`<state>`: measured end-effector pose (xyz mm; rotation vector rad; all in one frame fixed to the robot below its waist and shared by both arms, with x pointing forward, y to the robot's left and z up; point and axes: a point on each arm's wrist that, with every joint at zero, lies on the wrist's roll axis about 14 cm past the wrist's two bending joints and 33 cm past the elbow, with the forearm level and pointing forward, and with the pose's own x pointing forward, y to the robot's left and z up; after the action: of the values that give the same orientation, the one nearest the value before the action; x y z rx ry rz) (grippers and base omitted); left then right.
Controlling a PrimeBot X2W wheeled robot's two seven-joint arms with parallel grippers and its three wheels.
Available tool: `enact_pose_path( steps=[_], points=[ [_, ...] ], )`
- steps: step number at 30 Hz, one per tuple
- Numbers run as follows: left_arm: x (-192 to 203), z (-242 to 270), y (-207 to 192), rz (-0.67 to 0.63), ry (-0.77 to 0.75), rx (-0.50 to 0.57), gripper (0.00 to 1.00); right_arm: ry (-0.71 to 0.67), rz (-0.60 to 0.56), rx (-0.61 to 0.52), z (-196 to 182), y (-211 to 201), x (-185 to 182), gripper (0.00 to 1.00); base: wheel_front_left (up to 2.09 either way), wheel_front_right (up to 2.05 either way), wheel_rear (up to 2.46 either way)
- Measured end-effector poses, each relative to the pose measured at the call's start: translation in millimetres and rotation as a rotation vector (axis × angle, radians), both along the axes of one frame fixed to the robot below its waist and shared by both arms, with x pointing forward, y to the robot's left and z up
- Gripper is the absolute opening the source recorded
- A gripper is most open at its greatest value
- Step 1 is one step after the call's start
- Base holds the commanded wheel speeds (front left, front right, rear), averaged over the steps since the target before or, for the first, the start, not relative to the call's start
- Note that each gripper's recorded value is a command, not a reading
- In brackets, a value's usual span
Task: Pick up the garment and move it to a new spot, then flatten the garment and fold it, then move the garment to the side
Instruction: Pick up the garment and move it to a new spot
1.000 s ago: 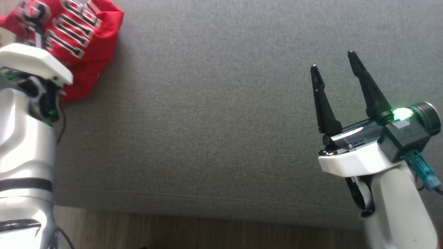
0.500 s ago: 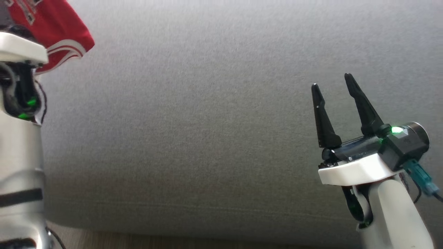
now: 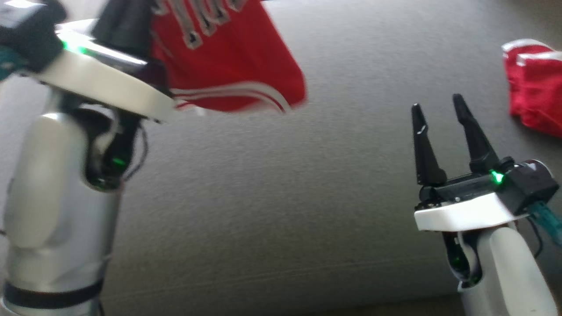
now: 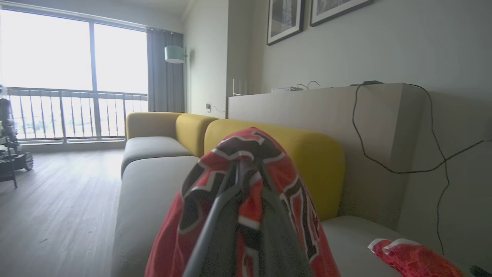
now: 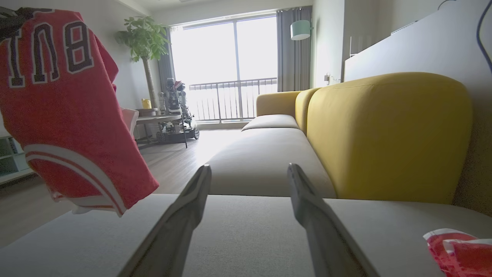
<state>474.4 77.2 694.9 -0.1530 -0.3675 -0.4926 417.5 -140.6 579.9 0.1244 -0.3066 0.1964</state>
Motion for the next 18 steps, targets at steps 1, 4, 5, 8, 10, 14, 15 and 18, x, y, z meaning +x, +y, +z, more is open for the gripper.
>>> enact_pose_path(
  steps=[1, 4, 5, 8, 10, 14, 15, 18],
  points=[
    [-3, -1, -18, -0.055, 0.001, 0.009, 0.00, 0.001, -0.026, 0.003, 0, -9, -2, 1.00, 0.00, 0.00, 0.00],
    [-16, -12, -71, -0.226, 0.024, 0.053, 0.00, 0.000, -0.089, 0.011, 2, -32, -7, 1.00, 0.00, 0.00, 0.00],
    [-19, -19, -87, -0.274, 0.035, 0.078, 0.00, -0.005, -0.107, 0.013, 4, -39, -9, 1.00, 0.00, 0.00, 0.00],
    [-27, -47, -126, -0.393, 0.072, 0.160, 0.00, -0.019, -0.160, 0.027, 10, -58, -15, 1.00, 0.00, 0.00, 0.00],
    [-31, -62, -151, -0.472, 0.081, 0.222, 0.00, -0.020, -0.204, 0.034, 11, -74, -20, 1.00, 0.00, 0.00, 0.00],
    [-36, -72, -186, -0.581, 0.081, 0.253, 0.00, -0.006, -0.271, 0.044, 8, -96, -30, 1.00, 0.00, 0.00, 0.00],
    [-36, -74, -197, -0.611, 0.071, 0.270, 0.00, 0.000, -0.293, 0.046, 6, -103, -34, 1.00, 0.00, 0.00, 0.00],
    [-23, -89, -214, -0.649, 0.096, 0.293, 0.00, 0.016, -0.345, 0.048, 2, -120, -44, 1.00, 0.00, 0.00, 0.00]
  ],
)
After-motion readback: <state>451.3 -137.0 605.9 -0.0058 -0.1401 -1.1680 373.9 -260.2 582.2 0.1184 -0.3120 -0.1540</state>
